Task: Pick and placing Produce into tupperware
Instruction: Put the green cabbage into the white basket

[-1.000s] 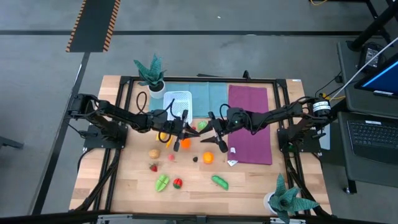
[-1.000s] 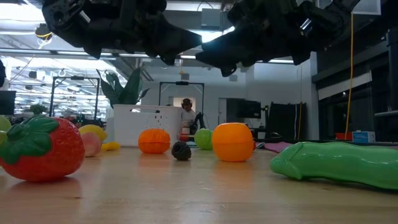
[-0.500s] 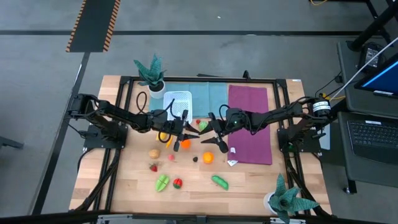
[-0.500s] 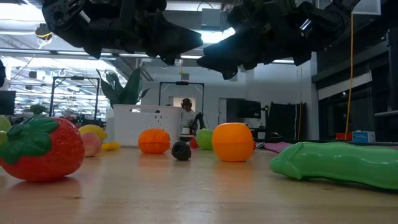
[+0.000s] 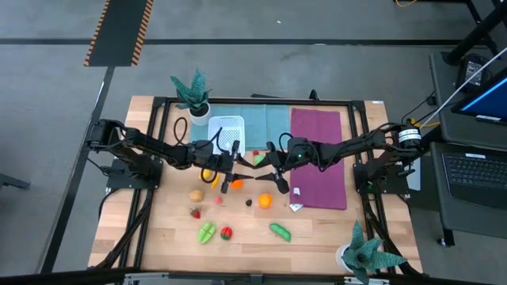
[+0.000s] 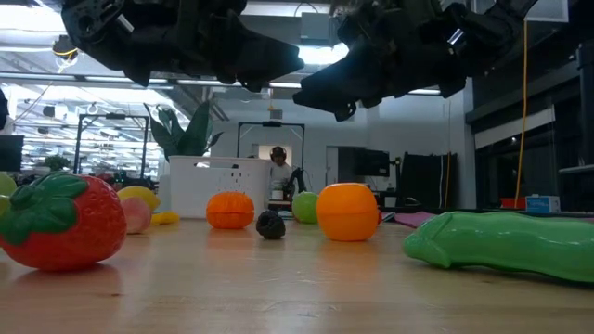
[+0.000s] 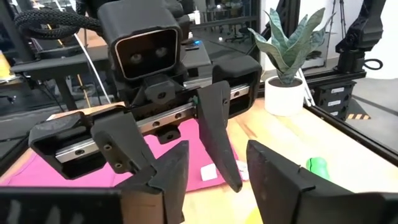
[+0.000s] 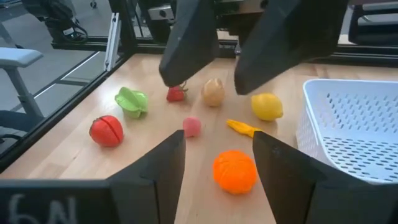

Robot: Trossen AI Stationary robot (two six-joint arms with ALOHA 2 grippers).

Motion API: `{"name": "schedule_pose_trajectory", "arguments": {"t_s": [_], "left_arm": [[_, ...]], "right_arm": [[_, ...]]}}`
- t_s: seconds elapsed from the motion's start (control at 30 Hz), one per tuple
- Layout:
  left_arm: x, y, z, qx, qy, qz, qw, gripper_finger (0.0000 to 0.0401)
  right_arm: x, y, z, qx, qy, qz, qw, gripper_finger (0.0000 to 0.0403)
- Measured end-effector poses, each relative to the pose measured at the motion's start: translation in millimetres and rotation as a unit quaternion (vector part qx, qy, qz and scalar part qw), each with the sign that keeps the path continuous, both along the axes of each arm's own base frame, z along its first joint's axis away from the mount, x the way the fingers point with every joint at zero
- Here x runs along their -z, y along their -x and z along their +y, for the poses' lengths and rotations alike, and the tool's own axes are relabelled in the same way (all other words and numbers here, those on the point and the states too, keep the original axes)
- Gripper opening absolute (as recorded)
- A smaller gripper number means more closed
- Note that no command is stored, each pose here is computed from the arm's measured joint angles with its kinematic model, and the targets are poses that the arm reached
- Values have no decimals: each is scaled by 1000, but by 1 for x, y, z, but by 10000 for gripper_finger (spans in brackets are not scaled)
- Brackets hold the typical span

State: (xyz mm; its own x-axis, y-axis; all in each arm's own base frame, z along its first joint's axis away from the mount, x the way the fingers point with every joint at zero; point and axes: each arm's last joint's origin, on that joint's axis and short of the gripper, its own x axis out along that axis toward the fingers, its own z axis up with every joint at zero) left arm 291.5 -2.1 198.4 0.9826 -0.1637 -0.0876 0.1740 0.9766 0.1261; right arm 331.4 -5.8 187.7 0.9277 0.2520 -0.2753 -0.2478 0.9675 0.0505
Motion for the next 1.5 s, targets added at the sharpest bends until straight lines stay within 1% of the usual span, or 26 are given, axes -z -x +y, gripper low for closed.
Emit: {"name": "schedule_pose_trajectory", "arguments": {"t_s": [0.2, 0.37, 0.43, 0.53, 0.6, 0.73, 0.9, 1.03, 1.1, 1.2, 1.3, 1.4, 1.5], "left_arm": [[0, 0, 0, -1, 0, 0, 1000, 170], [1, 0, 0, -1, 0, 2, 1000, 167], [1, 0, 0, -1, 0, 2, 1000, 163], [1, 0, 0, -1, 0, 5, 1000, 158], [3, 0, 1, -2, -1, 13, 1000, 155], [7, 1, 6, -14, -1, 37, 999, 149], [10, 5, 15, -31, 1, 68, 997, 142], [3, 14, 25, -49, 5, 93, 994, 134], [-3, 20, 28, -56, 6, 100, 993, 129], [-12, 32, 32, -65, 7, 115, 991, 123], [-19, 44, 36, -75, 7, 136, 988, 117], [-27, 55, 38, -84, 9, 141, 986, 111], [-30, 64, 40, -92, 11, 131, 987, 105]], "right_arm": [[4, 1, 0, 1, -1, 24, 1000, 190], [4, 1, -2, 2, 7, 22, 1000, 190], [4, 1, -3, 16, 14, 21, 1000, 190], [4, 1, -5, 53, 22, 22, 998, 191], [4, 1, -6, 58, 24, 22, 998, 195], [4, 1, -6, 60, 29, 21, 998, 223], [5, 1, -9, 102, 46, 28, 993, 273], [8, 2, -12, 108, 58, 39, 992, 295], [9, 2, -15, 127, 61, 46, 989, 296], [10, 3, -18, 183, 89, 56, 978, 290], [10, 3, -19, 198, 103, 56, 973, 283], [11, 4, -19, 197, 96, 62, 974, 279], [17, 7, -21, 188, 72, 96, 975, 279]]}}
